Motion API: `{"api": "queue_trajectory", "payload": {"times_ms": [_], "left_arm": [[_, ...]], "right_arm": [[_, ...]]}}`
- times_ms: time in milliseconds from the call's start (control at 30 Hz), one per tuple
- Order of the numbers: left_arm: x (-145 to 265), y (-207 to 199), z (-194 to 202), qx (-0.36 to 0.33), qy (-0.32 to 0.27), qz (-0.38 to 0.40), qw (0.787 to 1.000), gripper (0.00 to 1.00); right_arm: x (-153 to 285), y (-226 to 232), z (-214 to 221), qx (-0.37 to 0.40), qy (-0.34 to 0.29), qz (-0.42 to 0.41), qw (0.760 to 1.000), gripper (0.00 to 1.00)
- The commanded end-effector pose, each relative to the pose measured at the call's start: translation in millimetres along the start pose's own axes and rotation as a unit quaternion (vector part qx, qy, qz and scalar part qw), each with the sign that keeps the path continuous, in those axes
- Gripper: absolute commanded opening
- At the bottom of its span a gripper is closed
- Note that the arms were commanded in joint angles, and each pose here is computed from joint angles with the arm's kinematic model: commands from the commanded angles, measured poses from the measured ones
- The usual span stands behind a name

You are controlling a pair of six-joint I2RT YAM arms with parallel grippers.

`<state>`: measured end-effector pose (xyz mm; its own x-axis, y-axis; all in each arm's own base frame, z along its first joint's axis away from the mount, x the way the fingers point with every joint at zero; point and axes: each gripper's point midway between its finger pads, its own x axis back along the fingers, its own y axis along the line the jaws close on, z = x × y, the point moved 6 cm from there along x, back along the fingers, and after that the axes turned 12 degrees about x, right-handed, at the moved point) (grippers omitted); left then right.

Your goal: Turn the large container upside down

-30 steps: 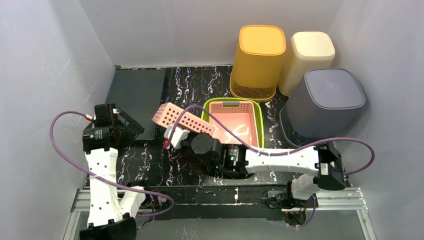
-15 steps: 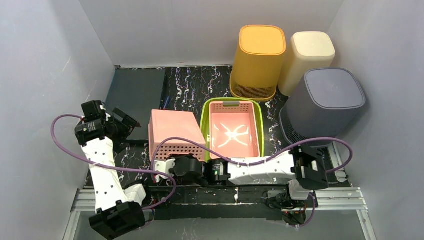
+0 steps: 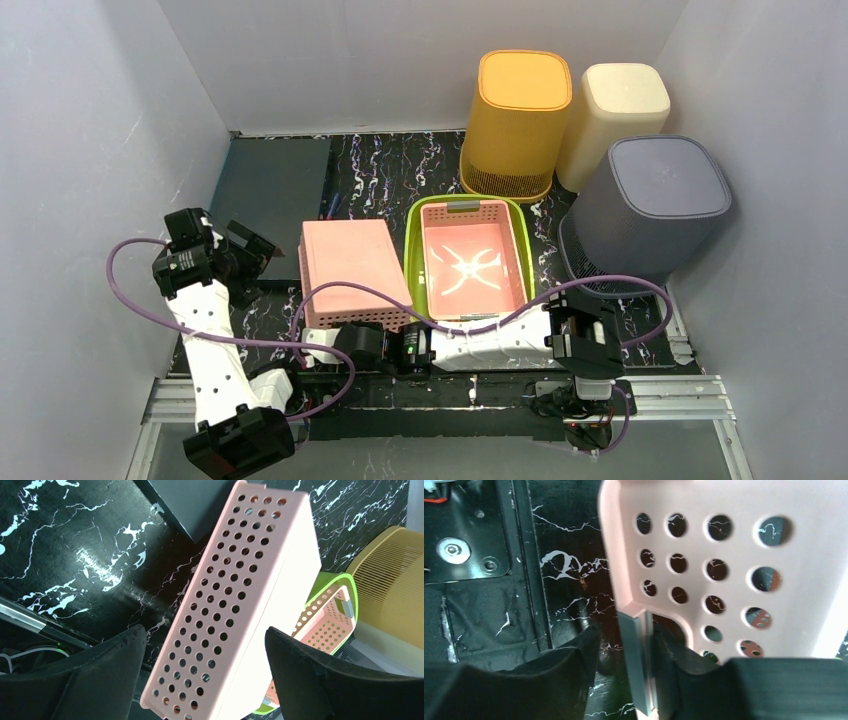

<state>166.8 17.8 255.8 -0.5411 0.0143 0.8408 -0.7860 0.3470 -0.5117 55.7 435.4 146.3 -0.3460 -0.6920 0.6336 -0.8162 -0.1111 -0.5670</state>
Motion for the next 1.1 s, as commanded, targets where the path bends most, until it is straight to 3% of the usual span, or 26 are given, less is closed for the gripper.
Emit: {"api": "queue_trajectory", "payload": {"times_ms": [0,367,633,800,933,1067], "left_arm": [[-3.5,4.0,6.4,0.008,0.015,0.007,1.000,0.86],[-14.4,9.9,9.9,0.012,0.026,0.005,1.000,0.86],[-17.0,11.7,12.8,0.011,0.035,0.007,0.999,0.85],[-18.4,14.1,14.1,0.012,0.036,0.004,0.999,0.85],[-18.6,16.1,13.3,0.009,0.030,-0.001,1.000,0.85],[-19.9,17.6,12.9,0.010,0.026,-0.004,1.000,0.85]], "right_arm": [[15.1,-9.7,-21.5,-0.074,-0.045,0.004,0.996,0.56],[60.9,-29.9,-40.8,-0.168,-0.159,0.029,0.972,0.81],[35.4,-23.7,-22.1,-0.208,-0.107,0.035,0.972,0.84],[19.1,-13.5,-14.6,-0.165,-0.061,0.023,0.984,0.85],[28.9,-15.5,-19.8,-0.098,-0.035,0.084,0.991,0.86],[44.0,-18.2,-28.6,-0.061,-0.083,0.149,0.983,0.87]]}}
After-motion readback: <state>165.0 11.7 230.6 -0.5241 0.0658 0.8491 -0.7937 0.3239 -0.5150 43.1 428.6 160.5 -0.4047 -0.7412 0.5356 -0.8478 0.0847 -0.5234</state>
